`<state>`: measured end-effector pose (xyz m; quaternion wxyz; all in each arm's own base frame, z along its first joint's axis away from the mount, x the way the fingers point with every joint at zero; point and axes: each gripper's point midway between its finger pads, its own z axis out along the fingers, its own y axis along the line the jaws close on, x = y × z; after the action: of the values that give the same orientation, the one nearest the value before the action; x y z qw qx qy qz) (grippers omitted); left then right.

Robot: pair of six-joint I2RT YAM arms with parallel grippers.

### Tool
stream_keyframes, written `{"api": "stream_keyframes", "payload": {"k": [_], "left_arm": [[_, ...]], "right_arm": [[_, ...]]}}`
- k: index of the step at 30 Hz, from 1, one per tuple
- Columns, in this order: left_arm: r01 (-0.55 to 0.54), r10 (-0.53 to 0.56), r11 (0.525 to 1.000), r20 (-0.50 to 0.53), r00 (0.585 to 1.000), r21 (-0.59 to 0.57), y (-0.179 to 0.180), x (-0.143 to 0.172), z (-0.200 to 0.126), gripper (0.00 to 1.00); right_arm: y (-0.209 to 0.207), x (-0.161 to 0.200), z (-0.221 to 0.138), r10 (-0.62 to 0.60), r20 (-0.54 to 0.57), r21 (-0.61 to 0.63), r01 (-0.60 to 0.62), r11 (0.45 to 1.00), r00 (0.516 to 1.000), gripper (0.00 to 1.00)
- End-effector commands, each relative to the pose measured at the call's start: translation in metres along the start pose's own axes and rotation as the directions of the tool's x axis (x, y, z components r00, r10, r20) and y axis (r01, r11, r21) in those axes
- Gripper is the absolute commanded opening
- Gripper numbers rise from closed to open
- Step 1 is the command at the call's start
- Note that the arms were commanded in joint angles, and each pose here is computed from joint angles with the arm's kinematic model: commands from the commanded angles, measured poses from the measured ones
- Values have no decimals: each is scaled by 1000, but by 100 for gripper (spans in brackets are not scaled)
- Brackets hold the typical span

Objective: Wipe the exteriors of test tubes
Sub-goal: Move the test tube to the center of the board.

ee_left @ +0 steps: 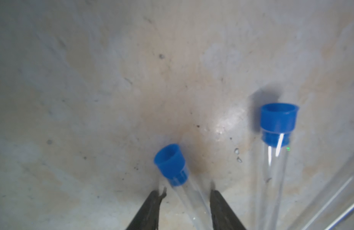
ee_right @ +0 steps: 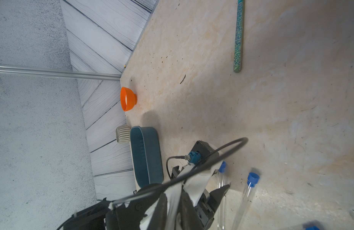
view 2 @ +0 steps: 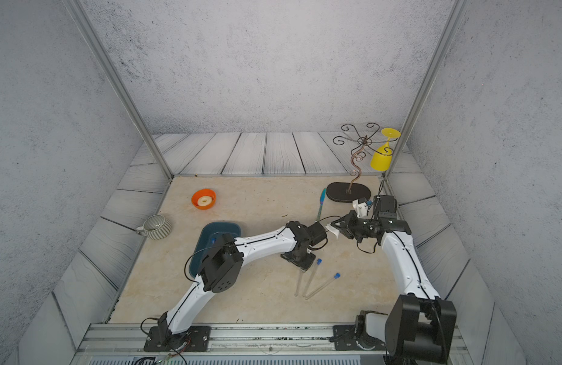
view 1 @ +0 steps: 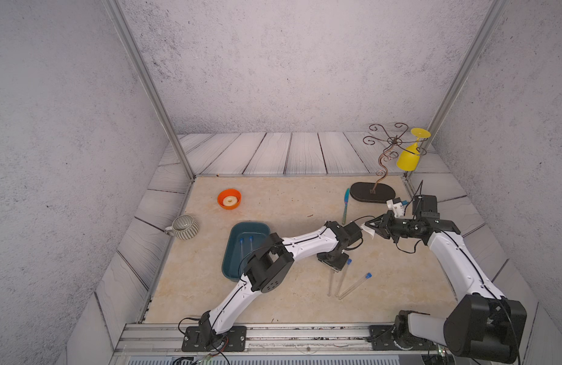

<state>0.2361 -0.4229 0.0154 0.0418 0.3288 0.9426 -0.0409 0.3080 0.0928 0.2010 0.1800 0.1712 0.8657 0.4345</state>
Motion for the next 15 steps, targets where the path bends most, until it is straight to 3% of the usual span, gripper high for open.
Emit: {"api": "stream_keyframes", "payload": {"k": [1,5,15], "left_arm": [[-11,1,993,-83,997,-117,31,21,19,38],[0,-15,988,-97,995,-154,49,26,23,36],[172,-185,970,-62,981,-174,132,38,11,28]], "right_arm": [[5,0,-6,-19,36,-8,20,1000,999,16],[3,0,-5,-13,34,-9,14,1000,999,16],[-2,-5,3,15,42,-25,-14,1000,999,16]]}}
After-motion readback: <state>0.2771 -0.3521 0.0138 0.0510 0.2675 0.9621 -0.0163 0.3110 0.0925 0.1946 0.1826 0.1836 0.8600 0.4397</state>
